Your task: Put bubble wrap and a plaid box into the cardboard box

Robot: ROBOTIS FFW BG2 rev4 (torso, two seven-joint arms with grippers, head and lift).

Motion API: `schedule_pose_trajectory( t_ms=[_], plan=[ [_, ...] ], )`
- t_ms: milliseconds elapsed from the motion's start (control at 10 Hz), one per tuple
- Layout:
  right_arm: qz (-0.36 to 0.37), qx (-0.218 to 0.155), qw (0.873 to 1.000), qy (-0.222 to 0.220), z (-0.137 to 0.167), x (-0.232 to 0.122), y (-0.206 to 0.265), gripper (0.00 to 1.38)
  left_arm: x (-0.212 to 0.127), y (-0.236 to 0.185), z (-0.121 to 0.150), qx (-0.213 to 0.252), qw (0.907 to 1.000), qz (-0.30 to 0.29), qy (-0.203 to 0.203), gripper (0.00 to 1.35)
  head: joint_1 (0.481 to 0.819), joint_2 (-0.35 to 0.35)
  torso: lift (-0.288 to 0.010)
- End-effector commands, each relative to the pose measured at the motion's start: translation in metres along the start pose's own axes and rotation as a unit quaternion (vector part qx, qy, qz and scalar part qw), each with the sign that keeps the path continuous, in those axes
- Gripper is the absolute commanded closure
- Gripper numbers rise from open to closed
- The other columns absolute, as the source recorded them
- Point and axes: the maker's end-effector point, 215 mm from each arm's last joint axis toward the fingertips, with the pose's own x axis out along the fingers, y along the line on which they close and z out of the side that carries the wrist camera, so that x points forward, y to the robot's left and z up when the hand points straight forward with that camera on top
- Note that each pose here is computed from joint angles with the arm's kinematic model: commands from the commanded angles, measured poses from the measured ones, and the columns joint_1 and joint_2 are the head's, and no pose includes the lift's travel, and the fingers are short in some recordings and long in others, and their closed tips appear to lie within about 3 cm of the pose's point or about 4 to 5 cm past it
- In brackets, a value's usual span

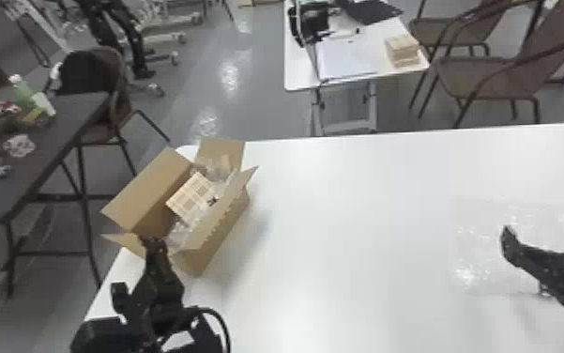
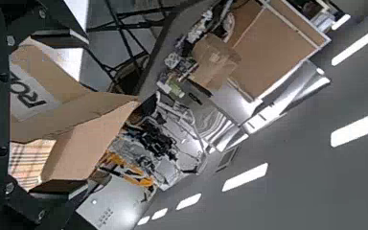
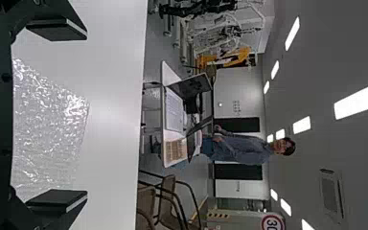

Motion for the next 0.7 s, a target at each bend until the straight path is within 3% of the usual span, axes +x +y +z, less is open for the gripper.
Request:
schedule_pose_trajectory(
  t_ms=[0,100,200,300,400,600],
  plan=[
    [0.001,-0.003,1.000,-0.007,0.008,0.000,0.002,0.13,0.007,-0.008,0.034,0.055,0.9973,-0.030,-0.037,0.12,0.695,0.266,-0.103],
    [0.002,-0.005,1.000,-0.019,0.020,-0.001,0.004,0.13,0.010,-0.019,0.063,0.096,0.9910,-0.059,-0.071,0.12,0.695,0.278,-0.103],
    [-0.001,-0.005,0.999,-0.032,0.035,-0.002,0.007,0.13,0.010,-0.044,0.104,0.165,0.9731,-0.106,-0.121,0.13,0.695,0.291,-0.103],
    [-0.005,-0.006,0.999,-0.042,0.045,-0.005,0.009,0.13,0.006,-0.072,0.126,0.217,0.9540,-0.150,-0.143,0.13,0.695,0.300,-0.103],
    [-0.012,-0.006,0.999,-0.052,0.055,-0.009,0.010,0.13,0.002,-0.097,0.127,0.222,0.9443,-0.198,-0.141,0.13,0.695,0.299,-0.103],
    [-0.015,-0.006,0.998,-0.059,0.063,-0.014,0.015,0.13,-0.012,-0.142,0.096,0.262,0.9129,-0.297,-0.099,0.13,0.695,0.250,-0.103]
  ],
)
